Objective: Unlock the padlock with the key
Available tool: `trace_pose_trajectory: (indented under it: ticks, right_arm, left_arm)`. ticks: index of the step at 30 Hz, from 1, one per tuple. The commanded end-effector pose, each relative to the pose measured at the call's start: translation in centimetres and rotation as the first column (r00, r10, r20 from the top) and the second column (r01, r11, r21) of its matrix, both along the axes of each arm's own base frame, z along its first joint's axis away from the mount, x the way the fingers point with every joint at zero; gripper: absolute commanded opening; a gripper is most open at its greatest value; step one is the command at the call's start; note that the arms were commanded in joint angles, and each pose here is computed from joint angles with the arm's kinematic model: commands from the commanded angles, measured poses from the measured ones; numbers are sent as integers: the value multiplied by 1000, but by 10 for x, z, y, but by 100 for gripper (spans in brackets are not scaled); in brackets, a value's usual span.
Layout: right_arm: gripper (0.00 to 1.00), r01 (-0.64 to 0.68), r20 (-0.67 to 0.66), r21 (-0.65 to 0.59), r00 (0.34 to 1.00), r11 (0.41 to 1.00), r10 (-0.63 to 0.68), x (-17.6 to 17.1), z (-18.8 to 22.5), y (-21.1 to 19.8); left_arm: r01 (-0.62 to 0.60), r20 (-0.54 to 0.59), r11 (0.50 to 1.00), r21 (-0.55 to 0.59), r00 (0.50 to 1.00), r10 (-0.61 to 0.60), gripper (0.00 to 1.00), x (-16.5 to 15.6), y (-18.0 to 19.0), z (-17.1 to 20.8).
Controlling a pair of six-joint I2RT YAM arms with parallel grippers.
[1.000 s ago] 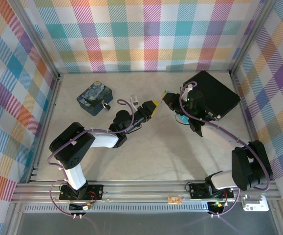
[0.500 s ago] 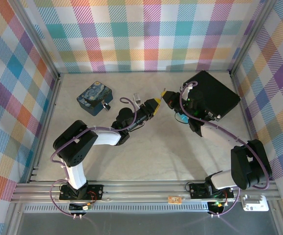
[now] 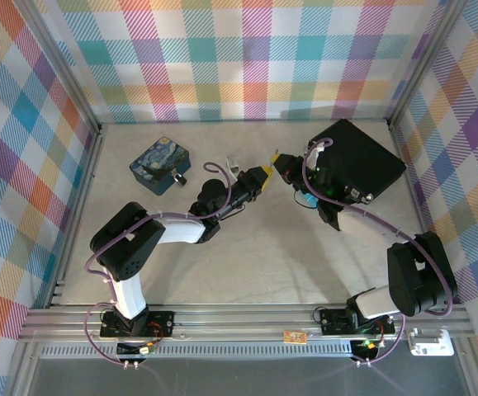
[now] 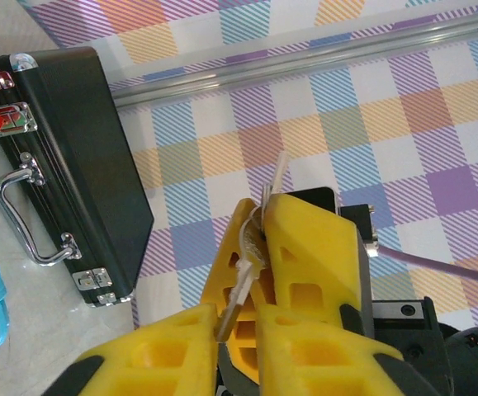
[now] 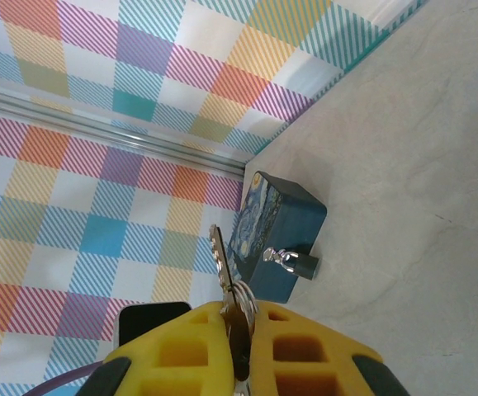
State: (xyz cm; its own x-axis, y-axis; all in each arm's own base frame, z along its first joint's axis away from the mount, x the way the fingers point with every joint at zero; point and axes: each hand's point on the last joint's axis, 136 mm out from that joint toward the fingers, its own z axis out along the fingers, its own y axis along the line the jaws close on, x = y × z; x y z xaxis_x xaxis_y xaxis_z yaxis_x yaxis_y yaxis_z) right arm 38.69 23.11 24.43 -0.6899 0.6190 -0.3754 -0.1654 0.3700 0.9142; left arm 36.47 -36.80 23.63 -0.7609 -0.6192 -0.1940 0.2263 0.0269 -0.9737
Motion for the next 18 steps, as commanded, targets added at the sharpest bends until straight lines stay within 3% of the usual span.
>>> trace_pose_trajectory:
  ticks: [1, 5, 8, 13, 15, 18]
  right_arm:
    - [0, -8, 0, -5, 1000, 1000, 8, -3, -5, 1]
    - [0, 2, 1, -21, 1000, 1000, -2, -6, -7, -2]
    - [3, -5, 20, -42, 1000, 999, 6, -8, -2, -3]
    - [49, 22, 19, -154, 1000, 988, -19, -15, -6, -17]
    - [62, 46, 15, -203, 999, 978, -44, -18, -11, -28]
    - [73, 53, 32, -273, 998, 960, -46, -24, -14, -43]
  left_arm:
    - [17, 32, 999, -28, 999, -16, 14, -3, -2, 10]
    - [10, 26, 1000, -27, 1000, -10, 2, 3, 0, 6]
    - [7, 25, 1000, -22, 1000, -6, 0, 9, 3, 3]
    - [17, 42, 999, 29, 999, -18, 0, 22, 14, -6]
    - [32, 33, 996, 77, 999, -35, 0, 27, 19, -15]
    - [63, 23, 990, 124, 998, -66, 0, 33, 30, -23]
